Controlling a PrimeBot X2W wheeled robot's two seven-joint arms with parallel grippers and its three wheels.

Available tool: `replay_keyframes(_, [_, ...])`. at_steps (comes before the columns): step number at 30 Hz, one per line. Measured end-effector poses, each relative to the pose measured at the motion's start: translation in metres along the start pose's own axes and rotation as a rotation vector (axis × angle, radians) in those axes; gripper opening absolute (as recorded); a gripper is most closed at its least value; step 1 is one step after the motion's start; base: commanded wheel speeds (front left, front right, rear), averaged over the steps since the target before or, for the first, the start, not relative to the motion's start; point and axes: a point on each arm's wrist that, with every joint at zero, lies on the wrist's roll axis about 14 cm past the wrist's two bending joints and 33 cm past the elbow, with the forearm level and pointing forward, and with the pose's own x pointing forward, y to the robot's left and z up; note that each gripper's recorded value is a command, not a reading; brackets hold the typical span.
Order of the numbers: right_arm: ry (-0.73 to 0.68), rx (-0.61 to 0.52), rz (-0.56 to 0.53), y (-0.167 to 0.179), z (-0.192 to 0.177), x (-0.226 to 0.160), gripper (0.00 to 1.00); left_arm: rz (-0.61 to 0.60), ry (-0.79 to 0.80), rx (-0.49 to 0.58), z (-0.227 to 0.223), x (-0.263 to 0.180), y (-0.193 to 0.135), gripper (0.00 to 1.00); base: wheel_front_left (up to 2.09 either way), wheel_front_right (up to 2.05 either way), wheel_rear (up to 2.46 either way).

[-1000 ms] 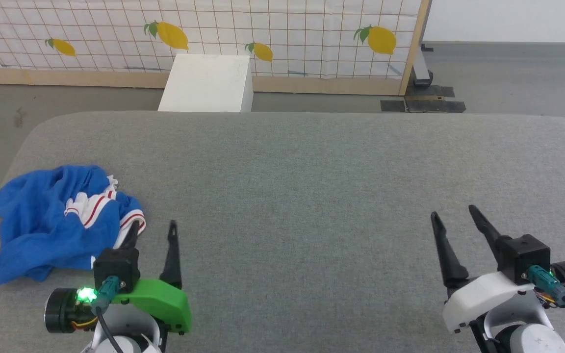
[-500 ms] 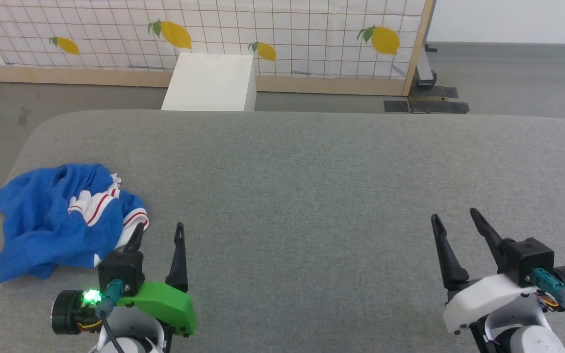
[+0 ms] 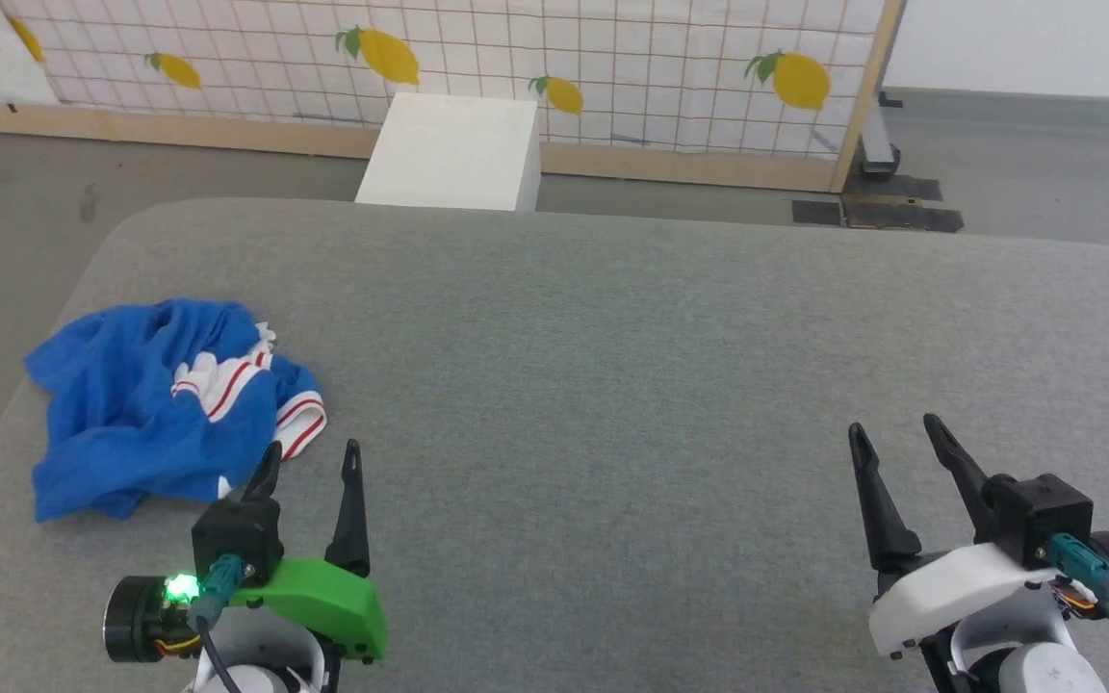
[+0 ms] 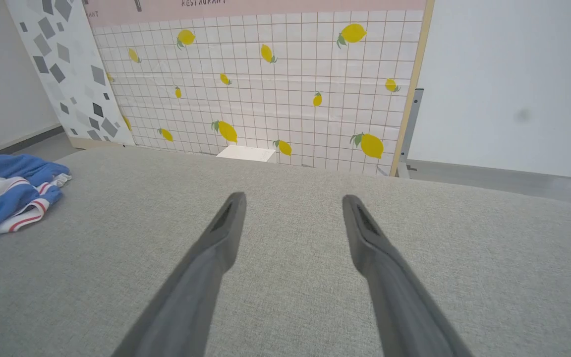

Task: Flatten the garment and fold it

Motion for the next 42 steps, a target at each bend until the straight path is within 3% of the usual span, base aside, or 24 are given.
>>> replay_keyframes(42, [0.053,0.109,0.298,0.104,-0.032,0.037,1.0,0.301,-0.028,-0.03,-0.008,-0.064,0.086,1.0,0.0,0.0,0.0])
